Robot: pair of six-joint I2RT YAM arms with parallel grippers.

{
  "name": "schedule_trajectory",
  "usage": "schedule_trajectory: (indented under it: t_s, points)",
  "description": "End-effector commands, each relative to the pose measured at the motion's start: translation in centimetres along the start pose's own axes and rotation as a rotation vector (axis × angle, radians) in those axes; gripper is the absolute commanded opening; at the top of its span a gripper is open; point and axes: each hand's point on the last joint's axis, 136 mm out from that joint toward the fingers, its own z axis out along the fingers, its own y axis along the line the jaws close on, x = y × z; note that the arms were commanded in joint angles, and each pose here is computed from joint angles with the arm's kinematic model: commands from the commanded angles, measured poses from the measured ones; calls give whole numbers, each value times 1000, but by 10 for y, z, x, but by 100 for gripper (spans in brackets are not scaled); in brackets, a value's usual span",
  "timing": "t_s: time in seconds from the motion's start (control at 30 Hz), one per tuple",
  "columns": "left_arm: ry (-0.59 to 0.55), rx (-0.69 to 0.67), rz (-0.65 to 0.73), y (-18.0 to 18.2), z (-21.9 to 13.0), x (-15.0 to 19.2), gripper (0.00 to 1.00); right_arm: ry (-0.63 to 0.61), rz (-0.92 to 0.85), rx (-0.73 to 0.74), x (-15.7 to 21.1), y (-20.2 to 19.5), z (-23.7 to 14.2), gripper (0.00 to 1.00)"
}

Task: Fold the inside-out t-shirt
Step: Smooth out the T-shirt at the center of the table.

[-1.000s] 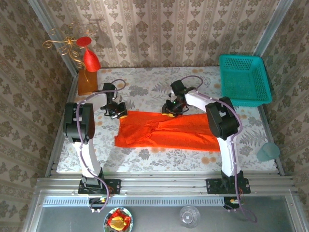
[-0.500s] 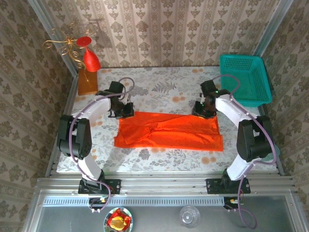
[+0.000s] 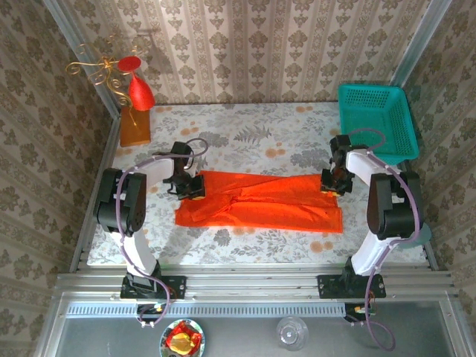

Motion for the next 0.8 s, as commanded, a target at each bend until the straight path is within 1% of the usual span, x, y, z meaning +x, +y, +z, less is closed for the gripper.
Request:
schedule_trajectory:
  t_s: [0.0, 0.1, 0.2, 0.27, 0.37, 0.63, 0.77]
  points:
    - [27, -71, -6, 20, 14, 3, 5, 34, -31, 33, 6, -9, 10, 31]
    - [27, -73, -9, 21, 14, 3, 5, 38, -24, -17, 8, -2, 13, 29]
    - [31, -74, -12, 22, 16, 4, 5, 32, -16, -20, 10, -2, 10, 28]
    - [30, -73, -13, 22, 16, 3, 5, 23, -13, 22, 10, -10, 7, 29]
    - [30, -74, -14, 22, 17, 3, 5, 8, -14, 79, 10, -20, 2, 34]
    - [34, -72, -13, 23, 18, 4, 5, 43, 2, -54, 16, 1, 11, 36]
    - [35, -72, -16, 23, 19, 5, 5, 47, 7, -78, 18, 4, 8, 35]
